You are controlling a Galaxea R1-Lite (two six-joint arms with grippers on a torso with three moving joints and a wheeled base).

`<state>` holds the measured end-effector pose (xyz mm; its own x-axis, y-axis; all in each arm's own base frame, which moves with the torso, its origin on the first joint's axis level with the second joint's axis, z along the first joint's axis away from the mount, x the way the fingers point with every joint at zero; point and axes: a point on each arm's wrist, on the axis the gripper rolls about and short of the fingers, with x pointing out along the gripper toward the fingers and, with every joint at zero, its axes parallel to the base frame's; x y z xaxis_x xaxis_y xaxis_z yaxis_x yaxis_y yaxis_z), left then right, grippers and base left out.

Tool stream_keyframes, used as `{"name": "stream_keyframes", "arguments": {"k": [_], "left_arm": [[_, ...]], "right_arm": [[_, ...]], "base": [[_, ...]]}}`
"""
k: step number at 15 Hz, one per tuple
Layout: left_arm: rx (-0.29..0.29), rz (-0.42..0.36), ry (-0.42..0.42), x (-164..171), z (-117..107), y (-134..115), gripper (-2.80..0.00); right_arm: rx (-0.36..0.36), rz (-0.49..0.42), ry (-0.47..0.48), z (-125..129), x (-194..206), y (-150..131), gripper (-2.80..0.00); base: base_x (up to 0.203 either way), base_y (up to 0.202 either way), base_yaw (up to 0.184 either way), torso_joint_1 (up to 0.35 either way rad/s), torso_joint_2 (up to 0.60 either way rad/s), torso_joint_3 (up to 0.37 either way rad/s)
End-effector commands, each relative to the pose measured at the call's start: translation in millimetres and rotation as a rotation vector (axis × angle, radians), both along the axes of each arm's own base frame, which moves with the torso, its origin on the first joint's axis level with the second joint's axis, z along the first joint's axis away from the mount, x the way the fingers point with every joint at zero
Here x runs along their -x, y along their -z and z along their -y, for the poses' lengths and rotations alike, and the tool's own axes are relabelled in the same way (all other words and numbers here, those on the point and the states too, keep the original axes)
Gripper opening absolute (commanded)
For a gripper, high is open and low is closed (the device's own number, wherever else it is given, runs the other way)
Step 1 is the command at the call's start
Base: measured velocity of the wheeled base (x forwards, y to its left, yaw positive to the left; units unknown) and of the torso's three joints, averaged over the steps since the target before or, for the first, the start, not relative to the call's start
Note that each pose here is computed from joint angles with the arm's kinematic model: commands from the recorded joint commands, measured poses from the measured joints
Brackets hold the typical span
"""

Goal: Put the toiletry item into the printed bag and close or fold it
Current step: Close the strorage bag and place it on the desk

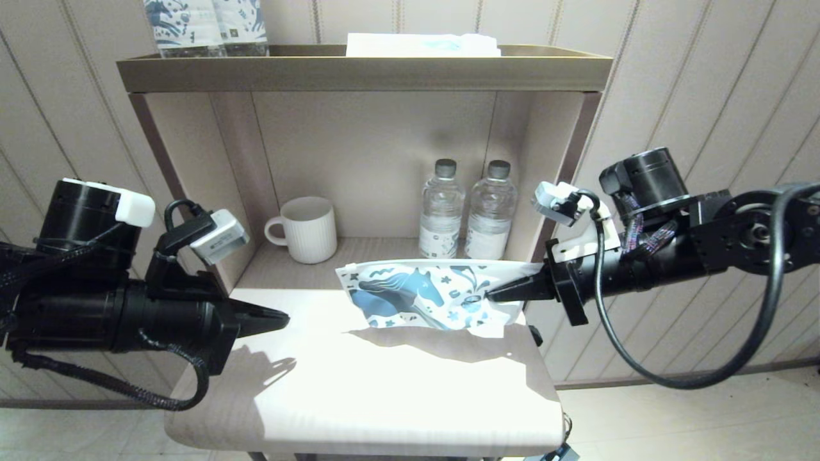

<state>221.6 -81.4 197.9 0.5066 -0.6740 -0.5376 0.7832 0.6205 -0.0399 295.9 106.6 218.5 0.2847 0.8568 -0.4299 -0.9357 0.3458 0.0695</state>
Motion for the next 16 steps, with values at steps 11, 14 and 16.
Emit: {"name": "stream_keyframes", "arguments": {"k": [11,14,16], "left_arm": [[0.028,0.037,-0.024,18,-9,-11,-2.80],[0.045,0.058,-0.031,19,-9,-18,-2.80],[0.057,0.063,-0.037,20,-10,-22,-2.80]], "right_arm": [[0.015,0.046,0.070,-3,-15,5,-2.80],[-0.013,0.132,0.098,11,6,-25,-2.80],[-0.025,0.171,0.112,19,18,-37,-2.80]], "base": [[0.000,0.000,0.000,0.000,0.00,0.000],[0.000,0.000,0.000,0.000,0.00,0.000],[0.000,0.000,0.000,0.000,0.00,0.000]]}}
